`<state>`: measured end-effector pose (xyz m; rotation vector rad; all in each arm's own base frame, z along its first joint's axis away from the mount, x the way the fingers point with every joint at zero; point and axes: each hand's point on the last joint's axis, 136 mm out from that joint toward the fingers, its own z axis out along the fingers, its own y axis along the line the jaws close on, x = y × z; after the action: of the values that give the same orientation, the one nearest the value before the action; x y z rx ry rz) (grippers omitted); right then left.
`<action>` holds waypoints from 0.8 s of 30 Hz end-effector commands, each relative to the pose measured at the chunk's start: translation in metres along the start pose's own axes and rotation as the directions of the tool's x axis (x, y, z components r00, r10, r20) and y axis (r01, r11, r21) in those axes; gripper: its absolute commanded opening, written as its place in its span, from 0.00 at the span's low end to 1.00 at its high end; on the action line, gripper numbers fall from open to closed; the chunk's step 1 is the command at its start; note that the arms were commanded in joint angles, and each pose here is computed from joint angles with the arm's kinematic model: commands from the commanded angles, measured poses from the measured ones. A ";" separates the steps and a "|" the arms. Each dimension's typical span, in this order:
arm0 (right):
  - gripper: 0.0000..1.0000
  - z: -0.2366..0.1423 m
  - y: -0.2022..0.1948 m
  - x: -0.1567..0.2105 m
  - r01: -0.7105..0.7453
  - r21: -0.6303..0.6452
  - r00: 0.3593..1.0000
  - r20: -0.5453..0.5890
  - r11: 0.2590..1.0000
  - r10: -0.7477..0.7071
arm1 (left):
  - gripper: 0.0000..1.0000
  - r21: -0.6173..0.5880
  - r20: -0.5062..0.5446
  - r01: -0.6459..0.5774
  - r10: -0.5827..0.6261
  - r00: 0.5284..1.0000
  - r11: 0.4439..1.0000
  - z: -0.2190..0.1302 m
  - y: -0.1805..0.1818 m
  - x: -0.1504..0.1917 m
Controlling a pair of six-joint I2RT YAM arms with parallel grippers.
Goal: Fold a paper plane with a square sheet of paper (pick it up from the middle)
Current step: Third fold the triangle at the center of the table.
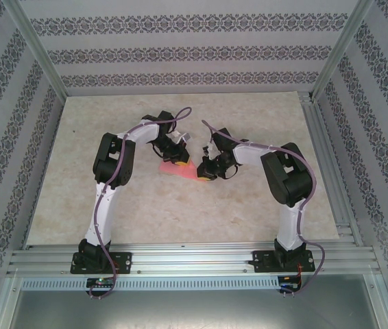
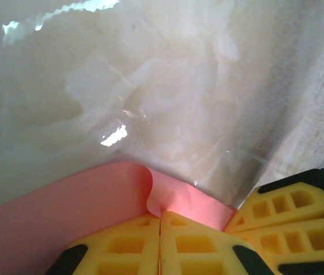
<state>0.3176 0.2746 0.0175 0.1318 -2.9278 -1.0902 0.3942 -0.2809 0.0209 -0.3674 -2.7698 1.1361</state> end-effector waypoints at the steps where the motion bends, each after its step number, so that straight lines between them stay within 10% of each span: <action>1: 0.09 0.003 -0.018 0.006 -0.004 0.041 1.000 0.001 0.999 0.004 | 0.10 -0.060 -0.009 0.026 -0.027 1.000 0.998 0.005 0.022 0.004; 8: 0.08 0.012 -0.043 0.017 -0.034 0.087 0.999 -0.039 0.996 0.037 | 0.11 -0.058 0.009 0.029 -0.029 1.000 0.998 0.000 0.018 0.000; 18: 0.08 0.017 -0.043 0.010 -0.071 0.018 0.997 -0.029 0.997 0.071 | 0.38 -0.058 0.168 0.020 -0.010 0.986 0.998 -0.057 -0.024 -0.026; 24: 0.08 0.019 -0.044 0.010 -0.074 0.017 0.997 -0.029 0.997 0.075 | 0.28 0.012 0.263 0.050 -0.052 0.963 0.999 -0.074 -0.049 -0.031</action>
<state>0.3158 0.2697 0.0120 0.1129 -2.8578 -1.2067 0.4187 -0.2699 0.0746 -0.2255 -2.9289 1.1421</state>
